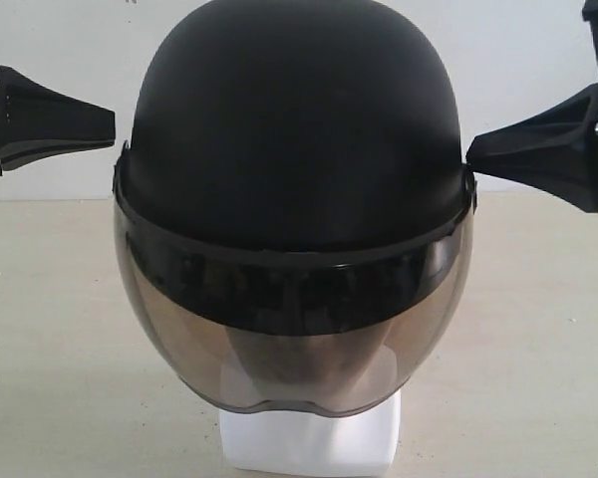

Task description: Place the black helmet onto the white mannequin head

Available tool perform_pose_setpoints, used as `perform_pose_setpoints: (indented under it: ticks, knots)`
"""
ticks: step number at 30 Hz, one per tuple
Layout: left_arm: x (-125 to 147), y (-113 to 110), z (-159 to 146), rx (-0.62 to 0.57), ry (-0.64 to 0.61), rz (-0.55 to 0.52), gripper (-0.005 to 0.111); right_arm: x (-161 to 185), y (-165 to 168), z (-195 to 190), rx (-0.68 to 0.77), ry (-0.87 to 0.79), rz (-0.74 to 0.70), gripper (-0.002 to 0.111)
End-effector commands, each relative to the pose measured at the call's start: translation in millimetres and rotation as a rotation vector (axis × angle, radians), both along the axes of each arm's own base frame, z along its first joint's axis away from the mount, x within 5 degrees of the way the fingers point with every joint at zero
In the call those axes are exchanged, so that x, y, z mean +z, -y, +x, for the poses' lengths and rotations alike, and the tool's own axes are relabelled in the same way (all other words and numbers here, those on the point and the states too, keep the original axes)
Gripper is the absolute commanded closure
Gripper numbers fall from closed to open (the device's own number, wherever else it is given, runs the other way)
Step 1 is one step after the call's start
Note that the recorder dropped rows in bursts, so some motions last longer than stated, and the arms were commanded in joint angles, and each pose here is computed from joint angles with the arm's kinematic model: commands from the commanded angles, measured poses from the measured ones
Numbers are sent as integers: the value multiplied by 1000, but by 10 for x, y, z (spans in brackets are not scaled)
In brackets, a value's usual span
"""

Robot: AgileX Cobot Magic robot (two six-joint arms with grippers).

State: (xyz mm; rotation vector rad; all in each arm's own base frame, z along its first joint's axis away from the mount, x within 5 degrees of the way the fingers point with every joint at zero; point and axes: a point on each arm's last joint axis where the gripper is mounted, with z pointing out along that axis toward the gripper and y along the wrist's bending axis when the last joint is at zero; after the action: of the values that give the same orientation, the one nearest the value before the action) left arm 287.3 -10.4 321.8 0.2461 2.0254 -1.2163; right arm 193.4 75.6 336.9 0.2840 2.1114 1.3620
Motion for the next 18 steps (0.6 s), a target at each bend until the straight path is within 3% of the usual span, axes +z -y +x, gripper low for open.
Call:
perform_pose_setpoints:
  ticks: [1, 7, 13, 18]
  knots:
    - [10, 14, -17, -2, -3, -7, 102, 102, -3, -112, -1, 54, 11, 108]
    - [43, 31, -78, -2, 9, -4, 102, 223, 15, -286, -3, 137, -12, 108]
    - [221, 132, -446, -4, 85, 16, 102, 282, 124, -711, 4, 308, -317, 108]
    - [163, 211, -749, -4, 90, 17, 102, 299, 182, -1069, 42, 409, -486, 108]
